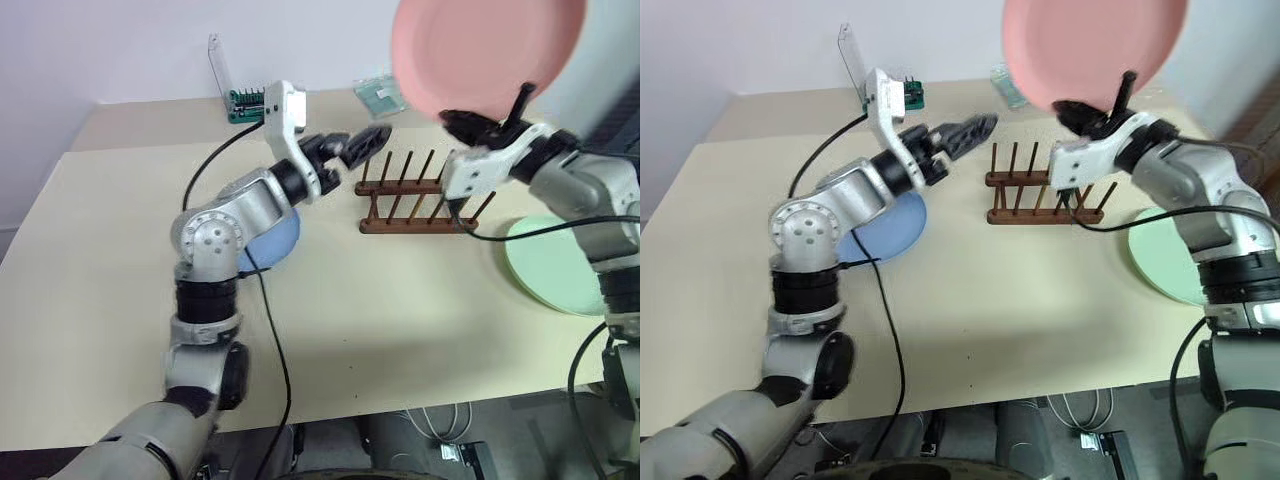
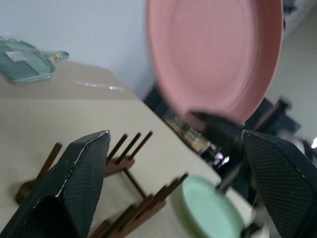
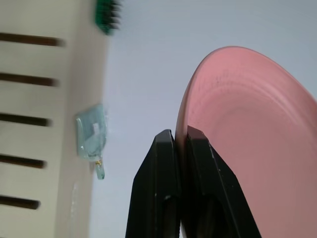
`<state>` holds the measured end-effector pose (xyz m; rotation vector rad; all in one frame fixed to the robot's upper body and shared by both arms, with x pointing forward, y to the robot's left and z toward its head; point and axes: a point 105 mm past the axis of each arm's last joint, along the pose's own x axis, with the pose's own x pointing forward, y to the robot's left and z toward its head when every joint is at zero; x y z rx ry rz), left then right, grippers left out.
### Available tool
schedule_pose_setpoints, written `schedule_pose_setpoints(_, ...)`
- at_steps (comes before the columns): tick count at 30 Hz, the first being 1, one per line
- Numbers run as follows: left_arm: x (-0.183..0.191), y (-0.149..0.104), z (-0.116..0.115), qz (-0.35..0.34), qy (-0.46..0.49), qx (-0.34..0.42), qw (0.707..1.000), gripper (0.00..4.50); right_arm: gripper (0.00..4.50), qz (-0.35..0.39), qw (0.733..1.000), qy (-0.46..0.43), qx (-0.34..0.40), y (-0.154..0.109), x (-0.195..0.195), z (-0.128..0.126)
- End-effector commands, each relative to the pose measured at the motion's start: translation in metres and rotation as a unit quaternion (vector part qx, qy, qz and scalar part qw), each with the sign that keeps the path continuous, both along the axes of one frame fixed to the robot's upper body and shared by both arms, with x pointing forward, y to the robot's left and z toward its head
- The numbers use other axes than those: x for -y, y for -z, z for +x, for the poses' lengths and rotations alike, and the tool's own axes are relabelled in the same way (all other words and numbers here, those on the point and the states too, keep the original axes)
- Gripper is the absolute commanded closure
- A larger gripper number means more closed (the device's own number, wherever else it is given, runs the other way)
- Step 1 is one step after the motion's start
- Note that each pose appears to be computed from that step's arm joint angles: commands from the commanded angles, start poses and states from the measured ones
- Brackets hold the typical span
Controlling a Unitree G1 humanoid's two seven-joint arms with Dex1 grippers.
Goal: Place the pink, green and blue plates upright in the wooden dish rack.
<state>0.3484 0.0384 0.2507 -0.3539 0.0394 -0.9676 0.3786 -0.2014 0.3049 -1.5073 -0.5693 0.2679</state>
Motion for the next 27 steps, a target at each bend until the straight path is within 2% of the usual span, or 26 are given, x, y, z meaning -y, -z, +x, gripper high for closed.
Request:
schedule_pose_setpoints(1,-0.026,-0.017,-0.005,0.064,0.012,0.114,0.991,0.05,4.5,0.227,0.971,-0.07,0.008,-0.056,0.021,-0.013)
schedule_pose_setpoints(2,-0.037,-0.022,-0.005,0.079,0.012,0.143,0.986,0.05,4.5,0.315,0.941,-0.125,-0.025,-0.066,0.021,-0.018)
schedule_pose_setpoints(3,-0.043,-0.026,-0.005,0.088,0.015,0.162,0.983,0.05,4.5,0.367,0.913,-0.17,-0.053,-0.07,0.02,-0.021)
schedule_pose_setpoints(4,-0.048,-0.03,-0.008,0.098,0.023,0.193,0.976,0.05,4.5,0.407,0.889,-0.197,-0.07,-0.077,0.023,-0.024)
schedule_pose_setpoints(7,-0.057,-0.036,-0.02,0.126,0.051,0.267,0.954,0.05,4.5,0.524,0.794,-0.265,-0.157,-0.086,0.039,-0.028)
schedule_pose_setpoints(10,-0.059,-0.031,-0.032,0.14,0.09,0.296,0.941,0.05,4.5,0.622,0.69,-0.293,-0.226,-0.085,0.058,-0.027)
schedule_pose_setpoints(12,-0.058,-0.025,-0.036,0.142,0.105,0.298,0.938,0.05,4.5,0.683,0.603,-0.314,-0.268,-0.081,0.071,-0.026)
schedule_pose_setpoints(13,-0.058,-0.023,-0.038,0.135,0.121,0.287,0.94,0.05,4.5,0.695,0.593,-0.3,-0.273,-0.076,0.077,-0.024)
schedule_pose_setpoints(17,-0.058,-0.009,-0.047,0.131,0.167,0.25,0.945,0.05,4.5,0.742,0.518,-0.274,-0.325,-0.059,0.088,-0.022)
schedule_pose_setpoints(20,-0.058,-0.012,-0.047,0.117,0.162,0.254,0.946,0.05,4.5,0.748,0.494,-0.28,-0.345,-0.06,0.084,-0.026)
schedule_pose_setpoints(23,-0.056,-0.014,-0.044,0.113,0.157,0.256,0.947,0.05,4.5,0.764,0.444,-0.299,-0.361,-0.057,0.083,-0.03)
schedule_pose_setpoints(27,-0.056,-0.015,-0.042,0.112,0.154,0.258,0.947,0.05,4.5,0.765,0.404,-0.331,-0.378,-0.062,0.076,-0.037)
